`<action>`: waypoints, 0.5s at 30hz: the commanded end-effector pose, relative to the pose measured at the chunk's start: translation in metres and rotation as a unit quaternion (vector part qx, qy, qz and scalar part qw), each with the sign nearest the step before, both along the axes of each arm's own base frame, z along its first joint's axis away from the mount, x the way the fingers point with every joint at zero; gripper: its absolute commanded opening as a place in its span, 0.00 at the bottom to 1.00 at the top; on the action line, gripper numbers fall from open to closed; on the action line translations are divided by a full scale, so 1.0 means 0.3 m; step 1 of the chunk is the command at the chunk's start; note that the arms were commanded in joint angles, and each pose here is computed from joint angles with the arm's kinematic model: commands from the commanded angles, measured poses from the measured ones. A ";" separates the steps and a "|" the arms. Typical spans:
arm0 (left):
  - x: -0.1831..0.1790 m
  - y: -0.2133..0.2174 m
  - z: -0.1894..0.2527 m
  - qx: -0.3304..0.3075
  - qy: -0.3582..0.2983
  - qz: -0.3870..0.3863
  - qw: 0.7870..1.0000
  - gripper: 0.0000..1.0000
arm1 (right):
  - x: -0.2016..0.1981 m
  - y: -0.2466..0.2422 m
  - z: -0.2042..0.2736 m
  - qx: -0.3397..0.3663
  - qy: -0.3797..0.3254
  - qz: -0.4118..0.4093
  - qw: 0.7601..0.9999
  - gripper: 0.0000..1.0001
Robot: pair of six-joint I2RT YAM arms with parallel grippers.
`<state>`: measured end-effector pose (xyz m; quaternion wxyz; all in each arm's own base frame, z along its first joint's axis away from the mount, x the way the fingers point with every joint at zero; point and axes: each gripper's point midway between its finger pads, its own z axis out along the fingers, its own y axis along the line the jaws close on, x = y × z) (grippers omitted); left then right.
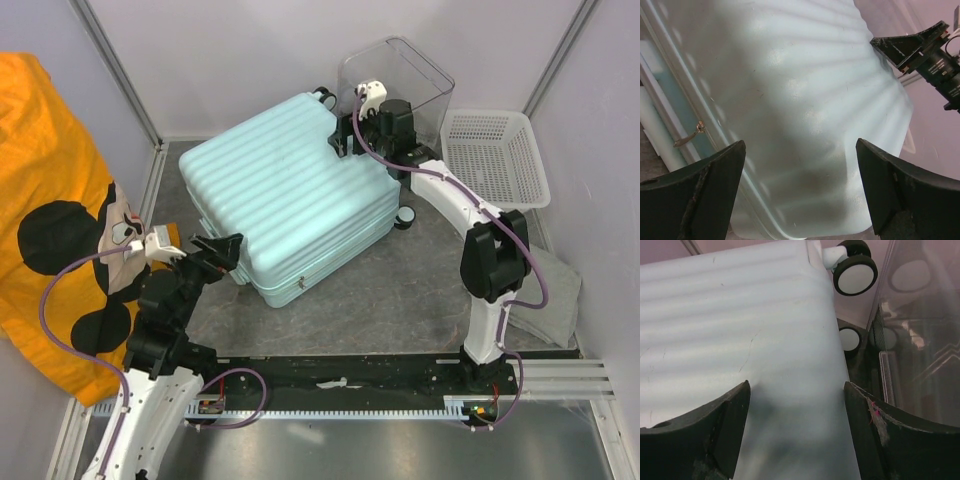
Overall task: Open, take out, and arrange the luggage
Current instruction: Adjust the luggage at the center of the board.
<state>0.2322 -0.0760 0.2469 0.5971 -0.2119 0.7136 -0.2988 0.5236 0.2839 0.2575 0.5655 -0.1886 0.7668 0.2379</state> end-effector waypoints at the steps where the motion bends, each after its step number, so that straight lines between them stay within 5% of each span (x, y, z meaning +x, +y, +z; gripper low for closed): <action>1: -0.016 0.061 0.014 -0.023 -0.016 0.051 0.998 0.98 | -0.204 0.333 -0.295 -0.023 0.114 0.147 0.982 0.79; 11: -0.052 0.061 -0.038 -0.034 -0.002 0.048 0.998 0.98 | -0.247 0.612 -0.267 0.048 0.122 0.225 0.966 0.77; 15: -0.034 -0.009 -0.065 -0.032 -0.007 -0.007 0.999 0.97 | -0.246 0.623 -0.194 0.055 0.101 0.222 0.968 0.86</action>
